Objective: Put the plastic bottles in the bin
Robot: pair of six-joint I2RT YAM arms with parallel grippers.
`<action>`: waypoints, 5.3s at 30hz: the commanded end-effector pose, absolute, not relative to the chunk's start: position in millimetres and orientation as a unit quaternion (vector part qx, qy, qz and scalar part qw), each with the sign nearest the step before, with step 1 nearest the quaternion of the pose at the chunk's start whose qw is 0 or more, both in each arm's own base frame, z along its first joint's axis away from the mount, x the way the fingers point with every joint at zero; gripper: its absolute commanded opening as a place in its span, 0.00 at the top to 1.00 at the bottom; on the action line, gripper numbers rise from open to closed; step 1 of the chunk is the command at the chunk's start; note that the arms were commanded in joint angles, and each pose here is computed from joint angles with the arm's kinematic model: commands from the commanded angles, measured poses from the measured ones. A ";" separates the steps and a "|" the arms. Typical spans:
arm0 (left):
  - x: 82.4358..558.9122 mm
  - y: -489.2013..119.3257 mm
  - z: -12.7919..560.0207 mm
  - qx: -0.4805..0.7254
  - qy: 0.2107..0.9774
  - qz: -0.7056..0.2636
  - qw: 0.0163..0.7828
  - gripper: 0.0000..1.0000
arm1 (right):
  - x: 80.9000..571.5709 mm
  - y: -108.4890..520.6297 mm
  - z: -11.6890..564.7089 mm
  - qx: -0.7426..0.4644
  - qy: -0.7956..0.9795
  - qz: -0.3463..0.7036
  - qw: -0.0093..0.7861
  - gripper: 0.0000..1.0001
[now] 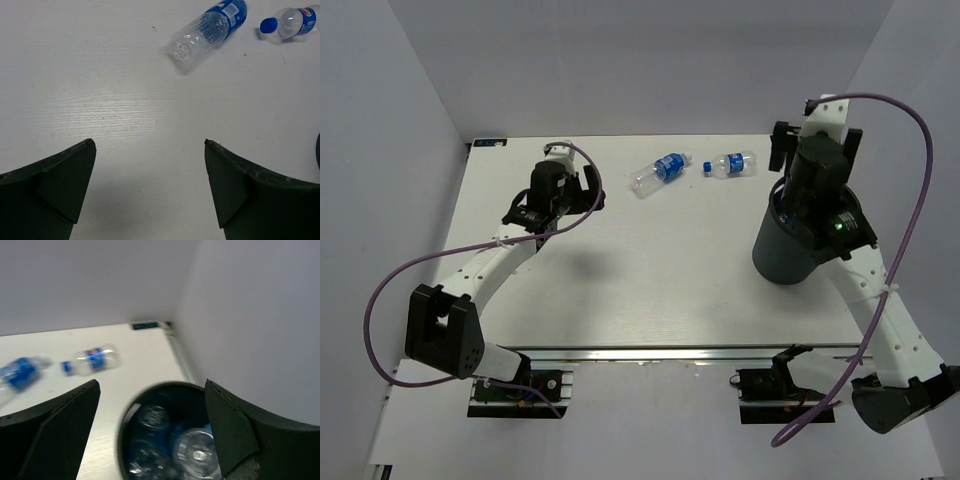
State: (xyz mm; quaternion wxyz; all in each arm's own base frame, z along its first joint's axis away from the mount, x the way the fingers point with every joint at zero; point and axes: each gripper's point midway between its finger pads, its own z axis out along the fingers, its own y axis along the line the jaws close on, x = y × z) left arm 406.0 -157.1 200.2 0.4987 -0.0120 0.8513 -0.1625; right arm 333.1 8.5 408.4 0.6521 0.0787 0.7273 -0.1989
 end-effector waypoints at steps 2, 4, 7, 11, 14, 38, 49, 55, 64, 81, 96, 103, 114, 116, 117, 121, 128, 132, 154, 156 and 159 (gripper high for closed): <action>401.3 -144.4 201.4 -0.017 0.853 -0.134 0.504 0.02 | 347.3 112.7 442.3 -0.134 0.716 -0.019 0.685 0.11; 400.3 -141.7 199.6 -0.019 0.854 -0.128 0.504 0.02 | 352.9 170.6 426.3 -0.268 0.695 0.011 0.667 0.11; 393.2 -138.8 190.3 -0.026 0.864 -0.124 0.488 0.02 | 363.3 237.7 390.7 -0.456 0.639 0.047 0.618 0.11; 378.2 -142.9 176.7 -0.046 0.870 -0.150 0.468 0.02 | 397.2 279.3 347.3 -0.566 0.617 0.052 0.544 0.11; 367.0 -143.7 167.6 -0.061 0.870 -0.167 0.460 0.02 | 433.6 301.9 326.6 -0.598 0.611 0.040 0.516 0.11; 351.5 -124.3 101.6 -0.074 0.906 -0.105 0.404 0.02 | 575.7 325.1 119.4 -0.780 0.457 -0.053 0.425 0.10; 355.7 -121.6 85.1 -0.067 0.916 -0.083 0.386 0.02 | 602.4 334.3 58.8 -0.770 0.460 -0.068 0.438 0.11; 356.1 -122.1 84.1 -0.071 0.916 -0.085 0.385 0.02 | 595.1 335.0 71.5 -0.767 0.466 -0.062 0.437 0.64; 356.5 -114.9 119.6 -0.102 0.896 -0.089 0.423 0.02 | 550.3 409.1 239.3 -0.705 0.377 -0.048 0.599 0.91; 350.5 -96.7 185.0 -0.154 0.843 -0.099 0.505 0.02 | 417.4 104.0 439.2 -0.102 0.643 -0.026 0.759 1.00; 351.1 -95.9 169.9 -0.152 0.853 -0.088 0.492 0.02 | 365.9 0.1 345.0 0.068 0.746 -0.072 0.659 0.63; 350.9 -90.1 169.3 -0.154 0.852 -0.073 0.495 0.02 | 360.2 -8.6 416.4 0.078 0.706 -0.088 0.699 0.11; 356.1 -91.4 162.6 -0.149 0.859 -0.064 0.485 0.02 | 365.8 3.9 436.8 0.026 0.697 -0.079 0.712 0.12; 356.5 -90.9 160.2 -0.149 0.860 -0.061 0.484 0.02 | 373.1 16.9 436.8 -0.008 0.705 -0.062 0.706 0.12; 356.6 -90.4 159.7 -0.150 0.860 -0.060 0.483 0.02 | 375.9 28.2 437.1 -0.033 0.706 -0.042 0.707 0.12; 358.6 -89.1 158.7 -0.150 0.861 -0.053 0.483 0.02 | 387.7 58.3 430.9 -0.090 0.709 0.007 0.699 0.12; 363.7 -90.5 158.2 -0.149 0.862 -0.051 0.482 0.02 | 421.4 91.7 398.9 -0.113 0.741 0.029 0.661 0.12; 369.9 -92.7 158.3 -0.151 0.863 -0.051 0.479 0.02 | 458.2 121.8 379.8 -0.085 0.773 -0.015 0.628 0.11; 416.2 -77.6 146.6 -0.147 0.854 -0.058 0.495 0.02 | 613.7 151.5 170.9 0.255 0.766 -0.137 0.573 0.11; 416.8 -80.3 142.4 -0.144 0.856 -0.066 0.492 0.02 | 615.7 143.1 155.0 0.267 0.771 -0.135 0.563 0.11; 418.0 -83.0 136.5 -0.140 0.860 -0.073 0.485 0.02 | 617.5 130.0 128.4 0.300 0.776 -0.120 0.542 0.11</action>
